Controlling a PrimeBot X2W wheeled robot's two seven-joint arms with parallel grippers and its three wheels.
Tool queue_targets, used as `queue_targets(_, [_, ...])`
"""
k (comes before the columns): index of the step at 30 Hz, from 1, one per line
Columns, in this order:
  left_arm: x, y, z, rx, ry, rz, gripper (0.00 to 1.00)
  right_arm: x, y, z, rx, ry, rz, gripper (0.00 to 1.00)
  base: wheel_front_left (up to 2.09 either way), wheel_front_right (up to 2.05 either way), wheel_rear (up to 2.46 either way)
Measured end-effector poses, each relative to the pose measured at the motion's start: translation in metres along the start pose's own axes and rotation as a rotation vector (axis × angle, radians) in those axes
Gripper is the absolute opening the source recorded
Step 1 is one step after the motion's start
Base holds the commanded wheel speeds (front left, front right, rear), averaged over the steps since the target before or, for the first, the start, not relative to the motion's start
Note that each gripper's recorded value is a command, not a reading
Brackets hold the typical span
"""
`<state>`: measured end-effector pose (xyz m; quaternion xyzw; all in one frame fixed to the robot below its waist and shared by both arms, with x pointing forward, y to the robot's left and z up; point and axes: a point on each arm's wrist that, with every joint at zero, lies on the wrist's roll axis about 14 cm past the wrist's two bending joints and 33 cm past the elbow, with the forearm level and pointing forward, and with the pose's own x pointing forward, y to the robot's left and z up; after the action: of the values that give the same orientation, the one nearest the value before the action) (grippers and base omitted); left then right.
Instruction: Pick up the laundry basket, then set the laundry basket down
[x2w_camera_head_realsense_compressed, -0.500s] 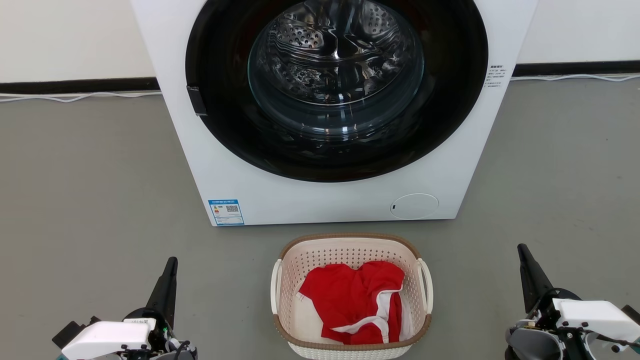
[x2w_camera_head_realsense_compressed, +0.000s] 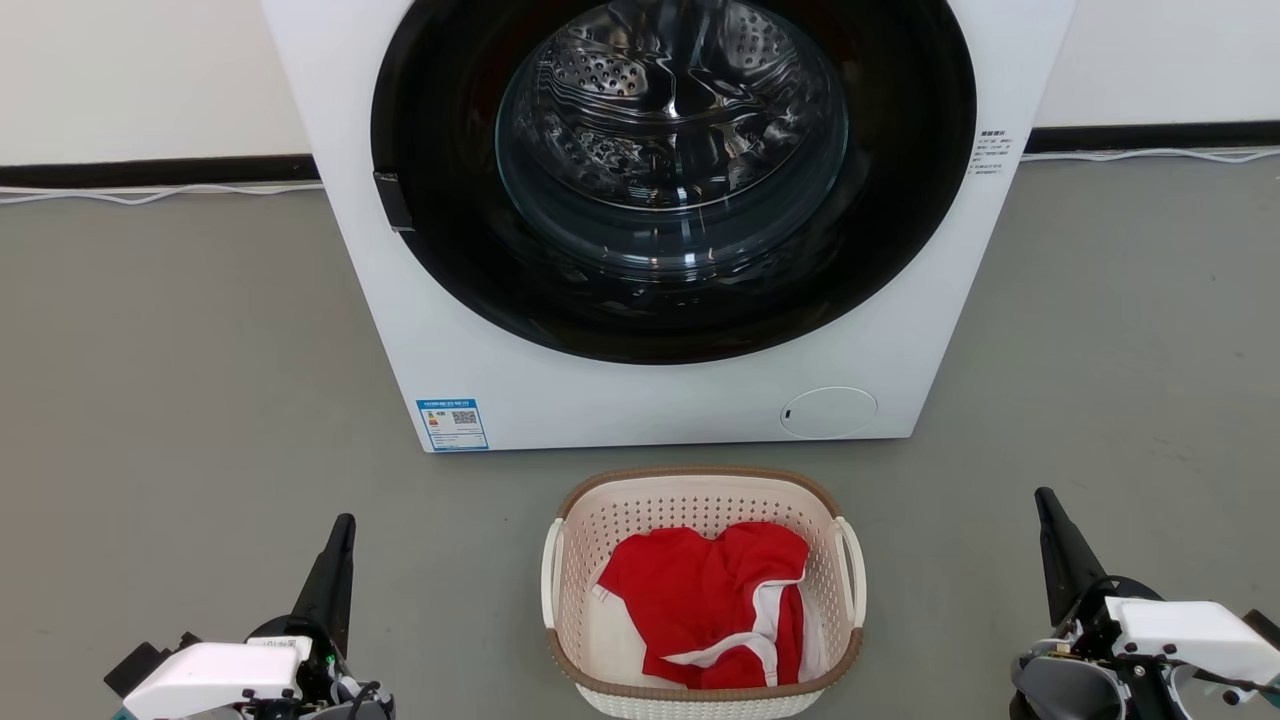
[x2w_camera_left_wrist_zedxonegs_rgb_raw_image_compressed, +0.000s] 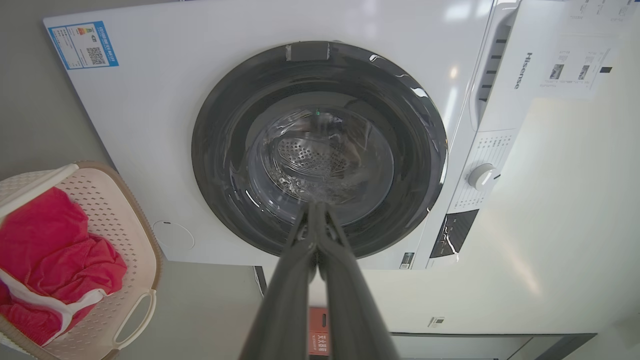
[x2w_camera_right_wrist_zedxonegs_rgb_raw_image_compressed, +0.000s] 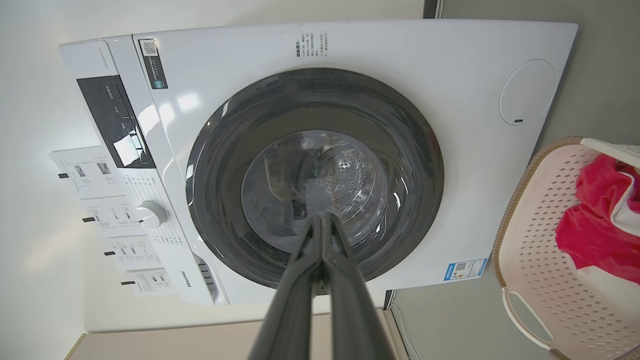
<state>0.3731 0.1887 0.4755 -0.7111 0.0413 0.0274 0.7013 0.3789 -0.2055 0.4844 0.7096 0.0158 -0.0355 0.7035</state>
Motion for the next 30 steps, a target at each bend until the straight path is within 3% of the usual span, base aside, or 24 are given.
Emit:
queue_targets(17, [0.0,0.0,0.0,0.0,0.0,0.0,0.0,0.0,0.0,0.0,0.0,0.0,0.0,0.0,0.0,0.0,0.0])
queue_targets(18, [-0.001,0.002,0.0,-0.001,-0.001,0.006,1.0,0.0,-0.002,0.0,0.0,0.001,-0.006,1.0,0.0,0.0,0.0])
queue_targets(23, [-0.014,0.033,-0.002,-0.015,-0.004,0.097,1.0,-0.013,-0.03,-0.002,0.012,-0.001,-0.089,1.0,0.0,0.0,0.0])
queue_targets(30, [-0.014,0.033,-0.004,-0.012,-0.01,0.095,1.0,-0.013,-0.027,-0.001,0.008,-0.016,-0.08,1.0,0.0,0.0,0.0])
